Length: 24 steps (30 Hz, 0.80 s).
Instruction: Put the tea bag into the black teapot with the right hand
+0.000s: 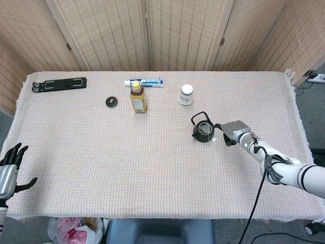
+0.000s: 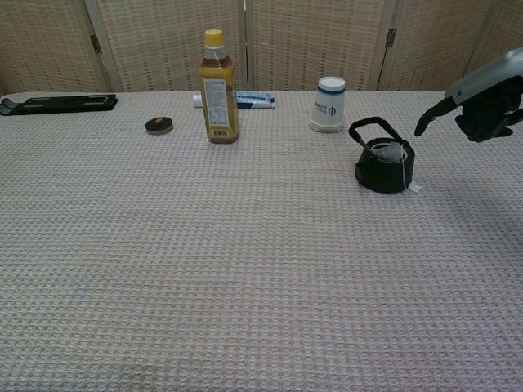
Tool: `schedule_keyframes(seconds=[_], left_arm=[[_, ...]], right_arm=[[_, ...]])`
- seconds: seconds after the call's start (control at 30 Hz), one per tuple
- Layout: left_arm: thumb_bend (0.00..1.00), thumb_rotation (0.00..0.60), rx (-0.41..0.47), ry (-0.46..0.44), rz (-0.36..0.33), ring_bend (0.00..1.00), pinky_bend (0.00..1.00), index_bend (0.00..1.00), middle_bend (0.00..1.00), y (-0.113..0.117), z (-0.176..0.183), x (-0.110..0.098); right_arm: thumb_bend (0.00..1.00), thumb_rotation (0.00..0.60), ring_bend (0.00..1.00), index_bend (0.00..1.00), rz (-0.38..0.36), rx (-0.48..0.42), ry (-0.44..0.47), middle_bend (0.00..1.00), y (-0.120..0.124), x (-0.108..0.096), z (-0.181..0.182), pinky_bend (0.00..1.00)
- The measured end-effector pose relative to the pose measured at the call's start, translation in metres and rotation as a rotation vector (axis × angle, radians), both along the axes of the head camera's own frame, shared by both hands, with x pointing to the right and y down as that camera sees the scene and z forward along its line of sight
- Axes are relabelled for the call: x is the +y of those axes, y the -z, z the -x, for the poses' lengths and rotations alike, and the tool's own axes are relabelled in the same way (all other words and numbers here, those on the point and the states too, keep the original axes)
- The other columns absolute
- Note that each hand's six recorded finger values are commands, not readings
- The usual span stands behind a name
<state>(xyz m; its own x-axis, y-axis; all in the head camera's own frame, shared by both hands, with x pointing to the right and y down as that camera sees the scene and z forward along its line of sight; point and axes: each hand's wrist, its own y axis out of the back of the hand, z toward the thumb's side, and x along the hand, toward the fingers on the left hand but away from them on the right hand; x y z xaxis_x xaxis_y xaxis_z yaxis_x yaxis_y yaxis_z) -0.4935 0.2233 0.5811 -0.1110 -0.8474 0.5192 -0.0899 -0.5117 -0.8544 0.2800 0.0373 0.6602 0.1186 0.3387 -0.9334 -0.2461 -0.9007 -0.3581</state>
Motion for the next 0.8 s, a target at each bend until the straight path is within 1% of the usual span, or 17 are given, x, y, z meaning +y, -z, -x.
schedule_keyframes(seconds=[0.27, 0.5, 0.8], left_arm=[[0.26, 0.6, 0.006, 0.008, -0.002, 0.03, 0.26, 0.0, 0.0, 0.001, 0.002, -0.001], [0.26, 0.6, 0.012, 0.014, -0.009, 0.03, 0.26, 0.0, 0.0, 0.004, 0.004, -0.001], [0.26, 0.6, 0.019, 0.027, -0.006, 0.03, 0.26, 0.0, 0.0, 0.004, 0.008, -0.003]], right_arm=[[1.0, 0.6, 0.75, 0.08, 0.011, -0.01, 0.014, 0.95, -0.01, 0.001, 0.006, 0.89], [1.0, 0.6, 0.75, 0.08, 0.01, -0.012, 0.044, 0.95, -0.023, 0.004, 0.01, 0.89], [1.0, 0.6, 0.75, 0.08, 0.011, -0.02, 0.041, 0.95, -0.032, 0.001, 0.014, 0.89]])
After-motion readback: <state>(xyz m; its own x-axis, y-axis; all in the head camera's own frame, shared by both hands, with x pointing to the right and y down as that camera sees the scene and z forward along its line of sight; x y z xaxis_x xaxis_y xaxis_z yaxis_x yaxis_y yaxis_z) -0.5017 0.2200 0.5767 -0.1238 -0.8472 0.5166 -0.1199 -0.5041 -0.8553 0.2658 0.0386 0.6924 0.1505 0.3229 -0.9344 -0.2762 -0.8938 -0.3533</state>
